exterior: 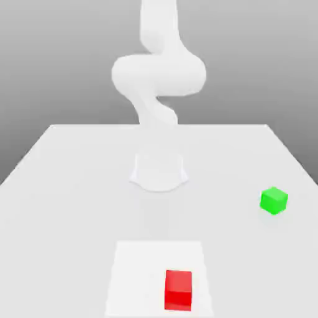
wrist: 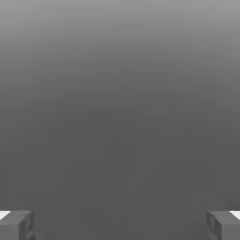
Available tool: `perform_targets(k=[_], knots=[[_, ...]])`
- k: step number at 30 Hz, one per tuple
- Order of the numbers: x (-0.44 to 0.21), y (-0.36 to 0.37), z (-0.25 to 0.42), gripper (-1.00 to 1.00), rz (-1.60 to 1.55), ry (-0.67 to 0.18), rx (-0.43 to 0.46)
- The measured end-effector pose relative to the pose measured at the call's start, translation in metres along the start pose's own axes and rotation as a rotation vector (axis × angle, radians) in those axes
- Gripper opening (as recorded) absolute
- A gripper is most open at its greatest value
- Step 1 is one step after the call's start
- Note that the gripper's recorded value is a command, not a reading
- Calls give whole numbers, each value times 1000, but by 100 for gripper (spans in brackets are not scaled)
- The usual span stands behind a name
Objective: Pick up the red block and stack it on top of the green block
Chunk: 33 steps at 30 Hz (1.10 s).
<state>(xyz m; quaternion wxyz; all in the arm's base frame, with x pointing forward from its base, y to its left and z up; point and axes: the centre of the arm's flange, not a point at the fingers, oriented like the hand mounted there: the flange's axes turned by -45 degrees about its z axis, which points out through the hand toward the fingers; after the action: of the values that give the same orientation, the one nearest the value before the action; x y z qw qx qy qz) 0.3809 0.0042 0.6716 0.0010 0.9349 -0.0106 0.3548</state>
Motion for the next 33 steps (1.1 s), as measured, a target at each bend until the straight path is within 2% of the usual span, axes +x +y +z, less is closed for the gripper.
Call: perform_targets(k=[11,23,25,29,30,33], knots=[[-62,-15,217,0,18,-329,-30],[-222,-30,386,0,44,-683,-27],[-246,-31,406,0,48,-714,-25],[-282,-31,443,0,49,-724,-25],[-287,-31,447,-100,49,-725,-25],[-287,-31,447,-100,49,-724,-25]])
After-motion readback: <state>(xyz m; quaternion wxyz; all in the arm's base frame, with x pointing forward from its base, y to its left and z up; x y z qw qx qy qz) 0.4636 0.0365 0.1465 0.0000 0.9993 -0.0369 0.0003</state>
